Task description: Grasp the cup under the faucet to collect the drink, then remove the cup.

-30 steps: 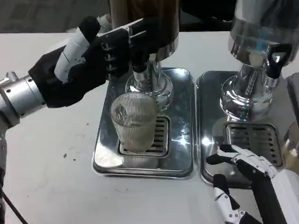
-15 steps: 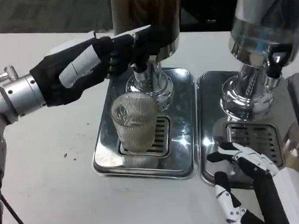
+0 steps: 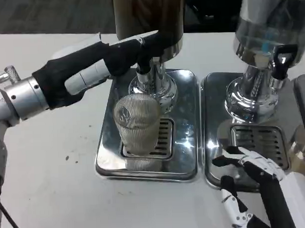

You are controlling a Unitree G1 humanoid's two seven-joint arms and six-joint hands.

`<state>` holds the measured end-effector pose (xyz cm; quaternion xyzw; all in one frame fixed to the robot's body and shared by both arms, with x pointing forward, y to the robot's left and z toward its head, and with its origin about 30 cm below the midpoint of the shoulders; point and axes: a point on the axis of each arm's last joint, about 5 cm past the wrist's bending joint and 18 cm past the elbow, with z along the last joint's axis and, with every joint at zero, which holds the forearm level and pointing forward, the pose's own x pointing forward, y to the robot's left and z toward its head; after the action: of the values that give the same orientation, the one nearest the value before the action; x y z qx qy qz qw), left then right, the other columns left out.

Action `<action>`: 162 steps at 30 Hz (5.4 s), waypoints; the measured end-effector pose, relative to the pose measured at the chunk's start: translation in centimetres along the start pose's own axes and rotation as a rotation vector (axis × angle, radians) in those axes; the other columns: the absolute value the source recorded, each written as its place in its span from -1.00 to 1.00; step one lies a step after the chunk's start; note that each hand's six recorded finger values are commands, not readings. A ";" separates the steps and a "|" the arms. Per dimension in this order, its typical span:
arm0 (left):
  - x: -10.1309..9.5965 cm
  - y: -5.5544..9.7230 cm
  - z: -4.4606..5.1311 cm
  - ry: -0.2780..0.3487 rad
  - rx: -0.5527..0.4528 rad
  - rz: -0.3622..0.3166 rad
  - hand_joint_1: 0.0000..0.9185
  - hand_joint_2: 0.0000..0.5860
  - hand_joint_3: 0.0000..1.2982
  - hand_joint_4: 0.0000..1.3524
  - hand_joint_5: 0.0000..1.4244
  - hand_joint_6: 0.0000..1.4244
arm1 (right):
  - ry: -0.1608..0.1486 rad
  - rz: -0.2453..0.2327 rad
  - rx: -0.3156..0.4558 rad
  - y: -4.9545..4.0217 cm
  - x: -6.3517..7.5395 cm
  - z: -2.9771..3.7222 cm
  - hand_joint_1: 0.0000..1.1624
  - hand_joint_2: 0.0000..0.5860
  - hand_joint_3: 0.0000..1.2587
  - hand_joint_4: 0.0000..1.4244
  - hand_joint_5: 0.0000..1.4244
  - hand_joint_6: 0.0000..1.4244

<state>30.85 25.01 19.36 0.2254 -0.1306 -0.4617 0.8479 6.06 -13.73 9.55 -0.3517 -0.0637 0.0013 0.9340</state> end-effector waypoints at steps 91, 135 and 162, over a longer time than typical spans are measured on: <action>-0.2 -0.7 0.91 0.043 0.230 0.016 -1.00 -0.97 -0.88 -1.00 -1.00 -0.99 | -0.021 0.237 0.399 -0.99 5.8 0.74 0.04 -0.16 -0.96 -0.95 -0.86 -0.76; -0.5 -0.7 1.01 0.042 0.235 0.030 -1.00 -0.97 -0.87 -1.00 -1.00 -0.99 | -0.046 0.292 0.389 1.44 11.4 0.07 0.03 -0.09 -0.93 -0.95 -0.87 -0.78; -0.6 -0.7 1.10 0.043 0.235 0.038 -1.00 -0.94 -0.87 -1.00 -0.99 -0.99 | -0.069 0.337 0.414 2.91 14.8 0.21 0.01 -0.05 -0.91 -0.95 -0.88 -0.77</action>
<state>29.56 24.87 19.95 0.3308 -0.1696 -0.4222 0.8268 20.84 -10.70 9.54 -0.1586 -0.0342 0.1819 0.9698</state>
